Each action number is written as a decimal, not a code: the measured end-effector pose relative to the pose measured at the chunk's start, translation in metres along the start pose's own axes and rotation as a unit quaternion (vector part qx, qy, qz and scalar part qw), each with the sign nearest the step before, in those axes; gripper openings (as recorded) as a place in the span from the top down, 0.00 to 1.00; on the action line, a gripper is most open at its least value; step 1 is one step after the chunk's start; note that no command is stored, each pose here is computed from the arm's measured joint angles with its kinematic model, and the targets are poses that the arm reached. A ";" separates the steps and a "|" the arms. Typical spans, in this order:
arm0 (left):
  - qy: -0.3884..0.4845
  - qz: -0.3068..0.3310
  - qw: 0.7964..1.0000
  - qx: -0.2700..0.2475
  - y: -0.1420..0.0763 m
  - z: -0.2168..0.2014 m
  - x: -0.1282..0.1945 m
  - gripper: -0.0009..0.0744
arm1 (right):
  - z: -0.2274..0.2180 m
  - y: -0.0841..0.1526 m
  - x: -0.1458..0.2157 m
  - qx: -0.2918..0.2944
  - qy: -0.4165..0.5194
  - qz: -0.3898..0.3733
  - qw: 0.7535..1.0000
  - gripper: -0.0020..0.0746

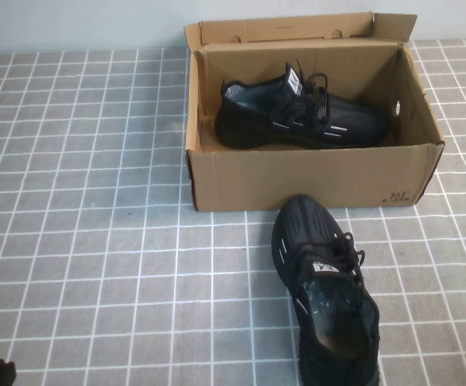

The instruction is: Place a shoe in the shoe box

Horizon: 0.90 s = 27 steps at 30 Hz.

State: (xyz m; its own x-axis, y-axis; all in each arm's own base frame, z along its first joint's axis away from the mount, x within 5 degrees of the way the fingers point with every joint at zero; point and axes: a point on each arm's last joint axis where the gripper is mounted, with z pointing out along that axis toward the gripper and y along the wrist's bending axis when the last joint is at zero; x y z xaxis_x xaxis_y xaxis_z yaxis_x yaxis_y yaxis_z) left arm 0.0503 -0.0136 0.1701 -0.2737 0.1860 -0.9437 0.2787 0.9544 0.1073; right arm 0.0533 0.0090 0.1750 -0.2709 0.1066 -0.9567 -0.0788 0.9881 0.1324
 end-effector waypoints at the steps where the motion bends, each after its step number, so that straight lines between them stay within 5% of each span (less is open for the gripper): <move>1: 0.000 0.000 1.000 0.000 0.000 0.000 0.000 0.99 | 0.000 0.000 0.000 0.000 0.000 0.001 1.000 0.99; 16: 0.000 0.000 1.000 0.000 0.000 0.000 0.000 0.99 | 0.000 0.005 -0.008 -0.034 -0.038 0.121 0.991 0.99; 27: 0.000 0.000 1.000 0.000 0.000 0.000 0.000 0.99 | -0.002 0.009 -0.018 -0.076 -0.081 0.311 0.944 0.99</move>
State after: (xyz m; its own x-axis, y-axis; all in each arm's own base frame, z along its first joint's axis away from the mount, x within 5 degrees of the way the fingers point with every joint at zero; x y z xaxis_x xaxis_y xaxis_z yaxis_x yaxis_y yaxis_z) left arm 0.0503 -0.0136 0.1701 -0.2741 0.1861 -0.9435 0.2788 0.9543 0.1073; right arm 0.0554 0.0152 0.1941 -0.1616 0.6887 -0.7068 -0.0926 0.7025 0.7056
